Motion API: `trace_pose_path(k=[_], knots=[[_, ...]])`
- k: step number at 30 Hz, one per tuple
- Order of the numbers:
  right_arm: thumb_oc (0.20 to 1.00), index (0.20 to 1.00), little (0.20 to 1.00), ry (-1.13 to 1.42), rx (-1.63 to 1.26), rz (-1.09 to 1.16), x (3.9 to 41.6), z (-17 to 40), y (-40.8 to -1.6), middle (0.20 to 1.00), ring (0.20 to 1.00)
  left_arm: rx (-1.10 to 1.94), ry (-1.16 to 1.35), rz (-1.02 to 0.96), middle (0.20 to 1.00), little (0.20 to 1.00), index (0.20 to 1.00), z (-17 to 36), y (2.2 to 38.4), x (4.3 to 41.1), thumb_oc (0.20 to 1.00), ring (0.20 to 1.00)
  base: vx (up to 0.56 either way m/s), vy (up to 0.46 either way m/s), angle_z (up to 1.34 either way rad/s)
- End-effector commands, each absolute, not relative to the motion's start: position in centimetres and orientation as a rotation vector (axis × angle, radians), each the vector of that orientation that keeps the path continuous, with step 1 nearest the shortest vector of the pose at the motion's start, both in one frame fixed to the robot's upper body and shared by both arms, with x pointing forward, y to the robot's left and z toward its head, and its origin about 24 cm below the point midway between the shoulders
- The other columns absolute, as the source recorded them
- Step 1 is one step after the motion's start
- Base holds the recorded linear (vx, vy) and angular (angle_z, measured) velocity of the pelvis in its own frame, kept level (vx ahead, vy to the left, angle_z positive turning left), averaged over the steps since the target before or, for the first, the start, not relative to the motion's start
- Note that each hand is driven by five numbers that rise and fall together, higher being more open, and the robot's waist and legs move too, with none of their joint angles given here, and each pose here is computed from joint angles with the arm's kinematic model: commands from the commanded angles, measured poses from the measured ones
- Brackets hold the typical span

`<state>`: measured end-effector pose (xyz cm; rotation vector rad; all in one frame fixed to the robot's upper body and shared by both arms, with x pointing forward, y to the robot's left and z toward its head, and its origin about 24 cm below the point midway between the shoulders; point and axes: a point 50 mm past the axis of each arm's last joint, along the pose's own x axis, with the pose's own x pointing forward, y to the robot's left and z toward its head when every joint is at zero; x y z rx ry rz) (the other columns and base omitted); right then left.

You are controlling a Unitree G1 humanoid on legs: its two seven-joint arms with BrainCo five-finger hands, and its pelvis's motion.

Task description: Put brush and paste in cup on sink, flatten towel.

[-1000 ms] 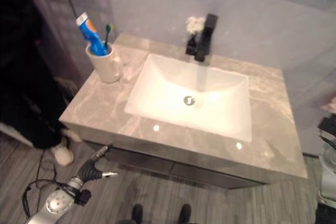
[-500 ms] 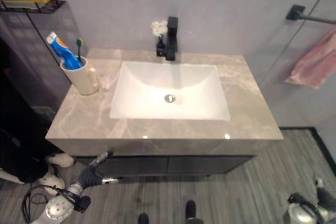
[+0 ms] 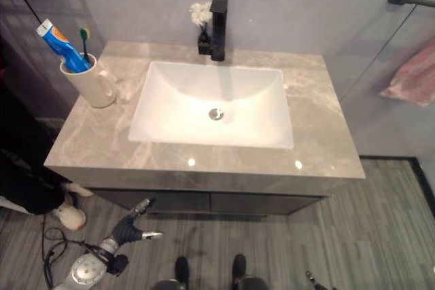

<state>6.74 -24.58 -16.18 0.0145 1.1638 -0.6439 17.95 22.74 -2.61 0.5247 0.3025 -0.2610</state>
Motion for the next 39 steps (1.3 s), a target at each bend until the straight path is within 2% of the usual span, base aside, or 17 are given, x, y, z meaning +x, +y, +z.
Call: trace_pose_path(k=[1, 5, 9, 18, 23, 28, 35, 39], knots=[[1.000, 1.000, 1.000, 1.168, -0.262, -0.281, 7.9, -16.1, -23.8, 1.000, 1.000, 0.504, 0.198, -0.280, 1.000, 1.000, 1.000, -0.7, 22.5, 19.1, 1.000, 1.000, 0.04, -0.061, 0.22], [1.000, 1.000, 1.000, 1.092, -0.384, -0.159, 9.6, -15.6, -23.7, 1.000, 1.000, 0.484, 0.183, -0.262, 1.000, 1.000, 1.000, -0.9, 22.1, 19.7, 1.000, 1.000, 0.04, -0.044, 0.32], [1.000, 1.000, 1.000, 1.049, -0.376, -0.147, 10.6, -15.1, -24.1, 1.000, 1.000, 0.482, 0.154, -0.275, 1.000, 1.000, 1.000, -0.4, 21.7, 20.4, 1.000, 1.000, 0.01, -0.012, 0.47], [1.000, 1.000, 1.000, 1.088, -0.438, -0.256, 8.9, -14.8, -26.7, 1.000, 1.000, 0.452, 0.100, -0.231, 1.000, 1.000, 1.000, 0.7, 21.1, 22.9, 1.000, 1.000, 0.07, 0.186, 0.08], [1.000, 1.000, 1.000, 1.061, -0.419, -0.307, 9.7, -14.3, -27.5, 1.000, 1.000, 0.425, 0.050, -0.265, 1.000, 1.000, 1.000, 2.0, 20.8, 23.5, 1.000, 1.000, 0.14, 0.318, -0.40], [1.000, 1.000, 1.000, 0.933, -0.538, -0.151, 13.5, -13.2, -26.4, 1.000, 1.000, 0.428, -0.003, -0.274, 1.000, 1.000, 1.000, 3.8, 21.6, 23.4, 1.000, 1.000, 0.06, 0.291, 0.07], [1.000, 1.000, 1.000, 0.865, -0.617, -0.042, 15.5, -12.6, -25.2, 1.000, 1.000, 0.413, -0.040, -0.251, 1.000, 1.000, 1.000, 5.7, 23.2, 22.2, 1.000, 1.000, 0.02, 0.234, -0.19], [1.000, 1.000, 1.000, 0.877, -0.617, -0.041, 15.0, -12.7, -25.6, 1.000, 1.000, 0.360, -0.061, -0.266, 1.000, 1.000, 1.000, 6.5, 23.5, 21.7, 1.000, 1.000, 0.11, 0.125, -0.23]])
